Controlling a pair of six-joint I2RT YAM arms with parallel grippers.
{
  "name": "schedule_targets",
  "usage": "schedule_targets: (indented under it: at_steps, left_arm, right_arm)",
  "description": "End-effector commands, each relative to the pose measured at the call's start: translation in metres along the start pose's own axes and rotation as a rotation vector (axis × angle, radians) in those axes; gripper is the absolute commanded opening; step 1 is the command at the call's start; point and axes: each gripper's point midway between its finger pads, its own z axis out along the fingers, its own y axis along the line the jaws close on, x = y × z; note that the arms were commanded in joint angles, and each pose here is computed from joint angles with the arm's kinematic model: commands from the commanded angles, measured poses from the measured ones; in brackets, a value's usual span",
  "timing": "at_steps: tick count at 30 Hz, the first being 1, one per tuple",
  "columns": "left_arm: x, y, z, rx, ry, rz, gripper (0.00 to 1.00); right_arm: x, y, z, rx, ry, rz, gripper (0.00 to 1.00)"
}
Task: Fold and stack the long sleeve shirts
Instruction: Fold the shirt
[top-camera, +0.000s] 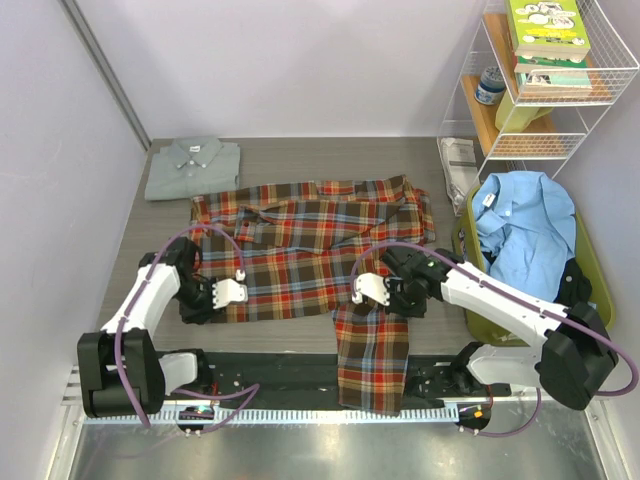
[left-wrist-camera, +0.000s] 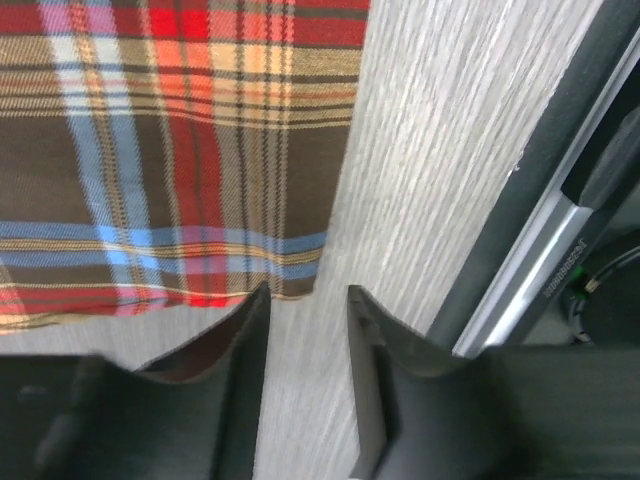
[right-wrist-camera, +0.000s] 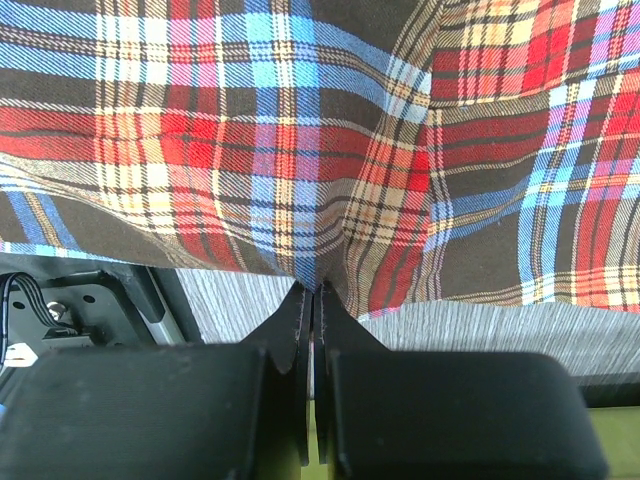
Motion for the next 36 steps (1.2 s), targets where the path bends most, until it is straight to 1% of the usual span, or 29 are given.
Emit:
schedule_targets:
  at_steps: [1, 2, 3, 6, 8, 11, 12, 14, 15, 16, 19, 21, 25, 28, 30, 32, 34, 35, 36]
  left_arm:
    - [-0.002, -0.008, 0.014, 0.013, -0.004, 0.042, 0.40]
    - [0.001, 0.003, 0.016, -0.040, 0.020, 0.057, 0.40]
    - [0.002, 0.005, 0.020, -0.052, 0.029, 0.060, 0.40]
    - [0.007, 0.005, 0.032, -0.043, 0.071, 0.084, 0.40]
    - [0.008, 0.007, 0.035, -0.036, 0.076, 0.085, 0.38]
    - [0.007, 0.008, 0.033, -0.014, 0.077, 0.098, 0.06]
    - [0.005, 0.002, 0.029, 0.008, 0.068, 0.094, 0.00]
    - [-0.001, 0.008, 0.017, -0.010, 0.047, 0.089, 0.00]
    - [-0.005, -0.003, 0.012, 0.033, 0.019, 0.077, 0.00]
    - [-0.003, 0.000, 0.004, 0.022, 0.003, 0.050, 0.00]
    - [-0.005, 0.001, -0.020, 0.026, -0.034, 0.033, 0.00]
    - [-0.005, 0.005, -0.033, 0.015, -0.051, 0.038, 0.00]
    - [-0.007, -0.004, -0.039, 0.036, -0.056, 0.048, 0.00]
    - [-0.007, -0.016, -0.041, 0.074, -0.060, 0.088, 0.00]
    - [-0.007, -0.025, -0.044, 0.089, -0.056, 0.083, 0.00]
    - [-0.008, -0.022, -0.049, 0.077, -0.053, 0.062, 0.00]
    - [-0.012, -0.015, -0.054, 0.080, -0.070, 0.010, 0.00]
    - [-0.020, -0.003, -0.065, 0.049, -0.099, -0.005, 0.00]
    - [-0.022, 0.004, -0.064, 0.069, -0.114, -0.027, 0.00]
  right_arm:
    - [-0.011, -0.010, -0.008, 0.015, -0.028, -0.011, 0.01]
    - [-0.011, -0.010, -0.007, 0.012, -0.027, -0.009, 0.01]
    - [-0.011, -0.011, -0.007, 0.013, -0.024, -0.006, 0.01]
    - [-0.011, -0.012, -0.007, 0.011, -0.024, -0.002, 0.01]
    - [-0.012, -0.011, -0.008, 0.009, -0.026, -0.002, 0.01]
    - [-0.009, -0.006, -0.007, -0.008, -0.021, 0.003, 0.01]
    - [-0.010, -0.005, -0.010, -0.007, -0.031, 0.005, 0.01]
    - [-0.009, -0.002, -0.014, -0.009, -0.036, 0.007, 0.01]
    - [-0.010, -0.003, -0.018, 0.008, -0.047, 0.004, 0.01]
    - [-0.012, -0.006, -0.023, 0.025, -0.061, 0.001, 0.01]
    - [-0.023, -0.014, -0.042, 0.062, -0.113, 0.002, 0.01]
    - [-0.024, -0.013, -0.051, 0.053, -0.117, 0.007, 0.01]
    - [-0.027, -0.007, -0.062, 0.025, -0.132, -0.001, 0.01]
    - [-0.026, 0.002, -0.068, -0.004, -0.136, 0.000, 0.01]
    - [-0.026, 0.011, -0.074, -0.028, -0.150, 0.022, 0.01]
    - [-0.029, 0.009, -0.084, -0.008, -0.162, 0.026, 0.01]
    - [-0.036, -0.006, -0.094, 0.052, -0.177, 0.019, 0.01]
    - [-0.035, -0.015, -0.093, 0.069, -0.159, 0.008, 0.01]
    - [-0.036, -0.023, -0.094, 0.079, -0.157, 0.006, 0.01]
